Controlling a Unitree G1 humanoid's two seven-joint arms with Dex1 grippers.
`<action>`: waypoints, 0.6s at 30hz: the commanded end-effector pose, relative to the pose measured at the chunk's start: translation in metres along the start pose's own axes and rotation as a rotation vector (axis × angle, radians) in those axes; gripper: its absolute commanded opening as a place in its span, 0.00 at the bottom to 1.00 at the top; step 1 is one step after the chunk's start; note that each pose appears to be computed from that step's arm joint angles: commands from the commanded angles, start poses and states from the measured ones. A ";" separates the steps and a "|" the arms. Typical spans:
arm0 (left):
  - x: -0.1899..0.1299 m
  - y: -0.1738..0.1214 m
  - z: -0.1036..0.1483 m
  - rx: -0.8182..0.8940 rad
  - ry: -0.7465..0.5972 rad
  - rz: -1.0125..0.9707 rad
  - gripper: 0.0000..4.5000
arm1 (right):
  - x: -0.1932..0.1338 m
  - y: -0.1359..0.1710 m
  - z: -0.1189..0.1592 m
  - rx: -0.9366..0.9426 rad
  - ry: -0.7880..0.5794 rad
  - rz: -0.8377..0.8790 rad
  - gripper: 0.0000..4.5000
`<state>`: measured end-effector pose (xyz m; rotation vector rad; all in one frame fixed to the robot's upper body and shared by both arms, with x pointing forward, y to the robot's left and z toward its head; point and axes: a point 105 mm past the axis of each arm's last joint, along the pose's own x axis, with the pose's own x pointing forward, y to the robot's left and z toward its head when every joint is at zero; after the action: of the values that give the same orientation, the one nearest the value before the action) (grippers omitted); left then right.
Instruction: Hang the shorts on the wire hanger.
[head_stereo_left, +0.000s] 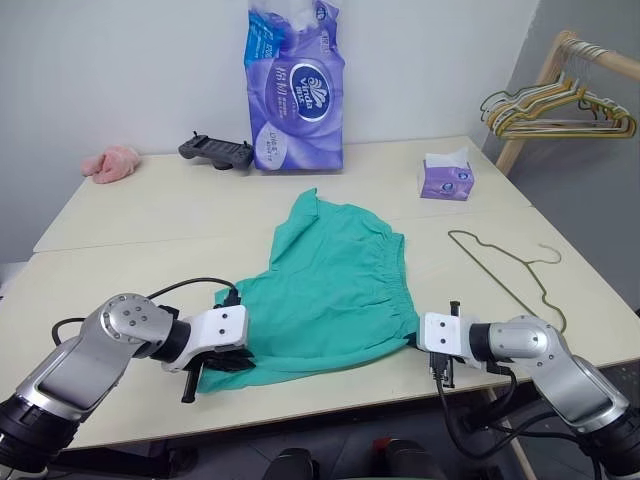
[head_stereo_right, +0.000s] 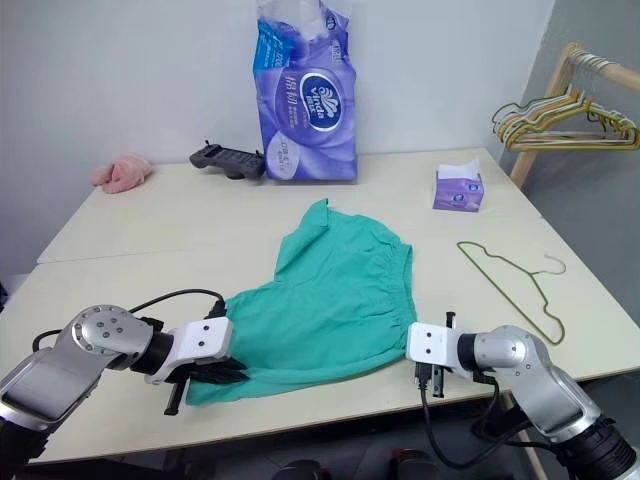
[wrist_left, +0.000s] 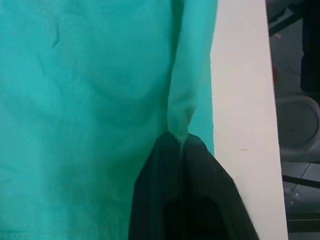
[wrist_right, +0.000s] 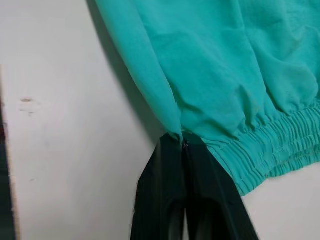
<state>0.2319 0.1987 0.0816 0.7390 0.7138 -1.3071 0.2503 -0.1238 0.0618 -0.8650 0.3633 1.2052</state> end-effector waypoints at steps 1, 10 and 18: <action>-0.005 0.003 0.005 0.028 -0.012 0.006 0.34 | -0.011 -0.003 0.014 -0.037 -0.037 0.010 0.28; -0.007 -0.006 0.009 0.026 -0.035 -0.068 0.97 | -0.020 0.000 0.023 -0.050 -0.052 0.067 0.99; -0.035 -0.032 0.028 -0.042 -0.140 -0.273 1.00 | -0.045 0.014 0.030 -0.032 -0.056 0.179 1.00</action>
<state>0.2024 0.1932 0.1026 0.5528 0.7705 -1.5277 0.2219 -0.1304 0.0907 -0.8404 0.4128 1.3756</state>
